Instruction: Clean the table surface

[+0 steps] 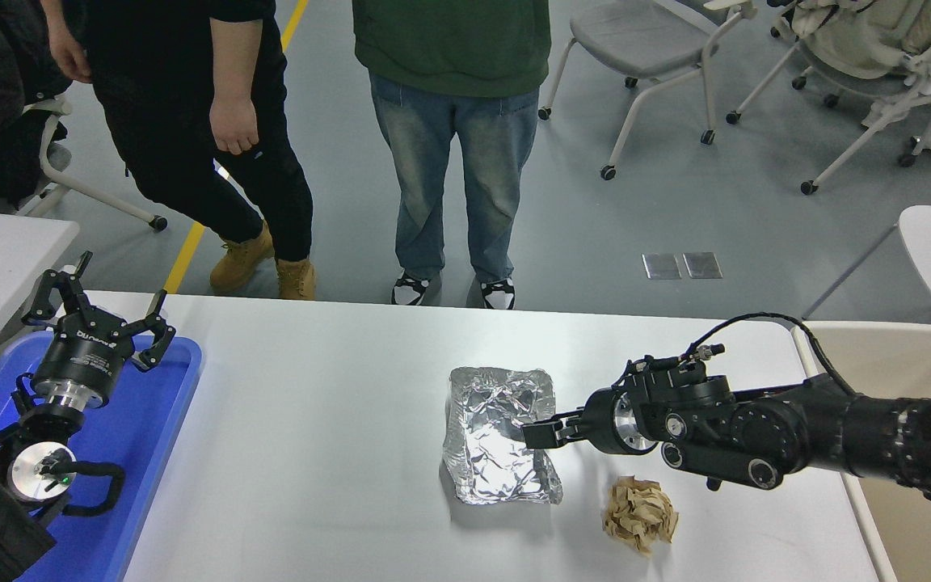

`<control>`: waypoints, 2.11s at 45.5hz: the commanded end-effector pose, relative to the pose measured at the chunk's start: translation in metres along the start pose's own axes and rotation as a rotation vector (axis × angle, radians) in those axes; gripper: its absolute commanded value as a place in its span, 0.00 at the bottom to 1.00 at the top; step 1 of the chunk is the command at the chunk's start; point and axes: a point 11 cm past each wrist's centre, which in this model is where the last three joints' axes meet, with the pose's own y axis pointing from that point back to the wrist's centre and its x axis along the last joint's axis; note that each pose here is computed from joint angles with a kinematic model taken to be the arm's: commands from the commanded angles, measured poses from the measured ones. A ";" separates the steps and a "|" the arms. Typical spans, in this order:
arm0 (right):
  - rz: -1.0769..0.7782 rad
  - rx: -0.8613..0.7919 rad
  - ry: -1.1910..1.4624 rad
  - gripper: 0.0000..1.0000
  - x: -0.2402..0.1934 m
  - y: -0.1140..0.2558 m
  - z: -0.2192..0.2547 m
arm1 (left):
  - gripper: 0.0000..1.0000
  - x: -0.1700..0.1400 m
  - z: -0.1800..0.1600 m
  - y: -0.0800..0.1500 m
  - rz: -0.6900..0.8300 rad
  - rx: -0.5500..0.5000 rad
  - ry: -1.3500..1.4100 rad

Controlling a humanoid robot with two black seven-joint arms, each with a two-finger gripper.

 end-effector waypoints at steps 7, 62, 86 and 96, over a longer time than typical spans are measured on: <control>-0.041 -0.076 0.002 1.00 -0.020 -0.022 0.006 | 1.00 0.000 0.000 0.000 0.001 0.000 -0.001; -0.116 -0.254 -0.097 0.00 0.009 -0.018 0.003 | 1.00 0.000 0.000 0.000 0.000 0.000 0.000; -0.072 -0.272 -0.159 0.00 0.050 0.051 0.052 | 1.00 0.000 0.000 0.000 0.000 0.000 0.000; -0.044 -0.263 -0.174 0.00 0.075 0.118 0.072 | 1.00 0.000 0.000 0.000 0.000 0.000 0.000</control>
